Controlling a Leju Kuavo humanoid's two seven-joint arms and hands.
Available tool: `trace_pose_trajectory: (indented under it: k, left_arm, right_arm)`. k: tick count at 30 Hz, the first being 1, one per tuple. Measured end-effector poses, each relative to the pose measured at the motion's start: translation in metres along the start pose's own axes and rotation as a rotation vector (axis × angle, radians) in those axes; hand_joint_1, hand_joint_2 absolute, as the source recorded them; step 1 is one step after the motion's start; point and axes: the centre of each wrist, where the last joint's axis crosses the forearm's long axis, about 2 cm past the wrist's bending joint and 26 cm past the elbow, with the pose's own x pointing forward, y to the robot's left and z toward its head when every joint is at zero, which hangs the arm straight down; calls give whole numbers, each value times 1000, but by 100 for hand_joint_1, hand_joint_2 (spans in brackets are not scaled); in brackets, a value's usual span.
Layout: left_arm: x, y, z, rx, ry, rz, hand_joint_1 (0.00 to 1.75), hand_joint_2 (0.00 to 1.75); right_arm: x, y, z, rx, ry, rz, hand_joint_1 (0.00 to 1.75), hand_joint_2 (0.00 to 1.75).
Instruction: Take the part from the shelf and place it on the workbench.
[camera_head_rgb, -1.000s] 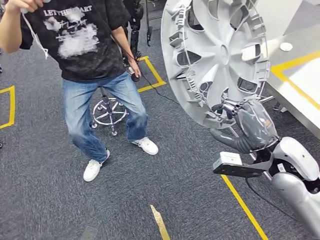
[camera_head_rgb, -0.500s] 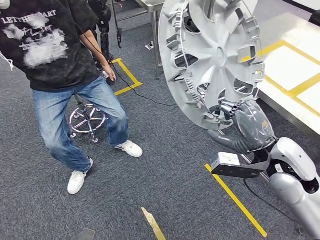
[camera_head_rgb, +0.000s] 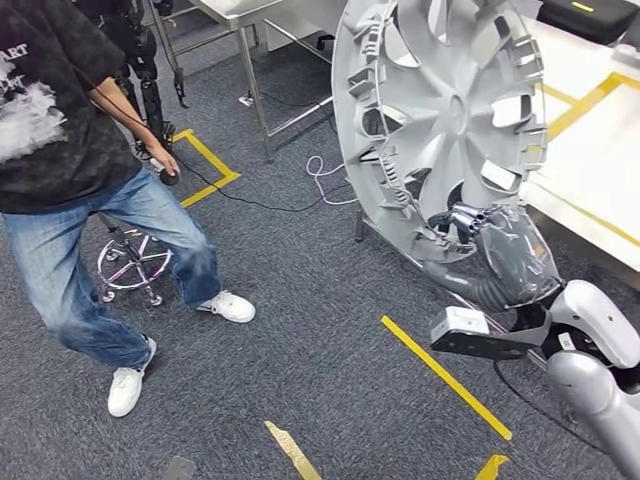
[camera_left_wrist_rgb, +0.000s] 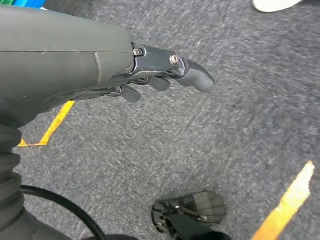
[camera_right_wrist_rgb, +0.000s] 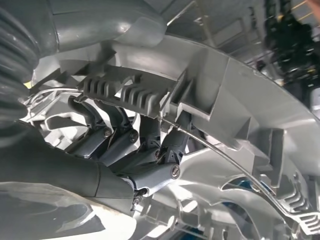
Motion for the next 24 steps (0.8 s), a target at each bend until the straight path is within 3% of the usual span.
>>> trace_pose_trajectory:
  k: [24]
  left_arm:
    - [-1,-1,1,-3,2,0,0,175]
  right_arm:
    - [0,1,6,10,3,2,175,175]
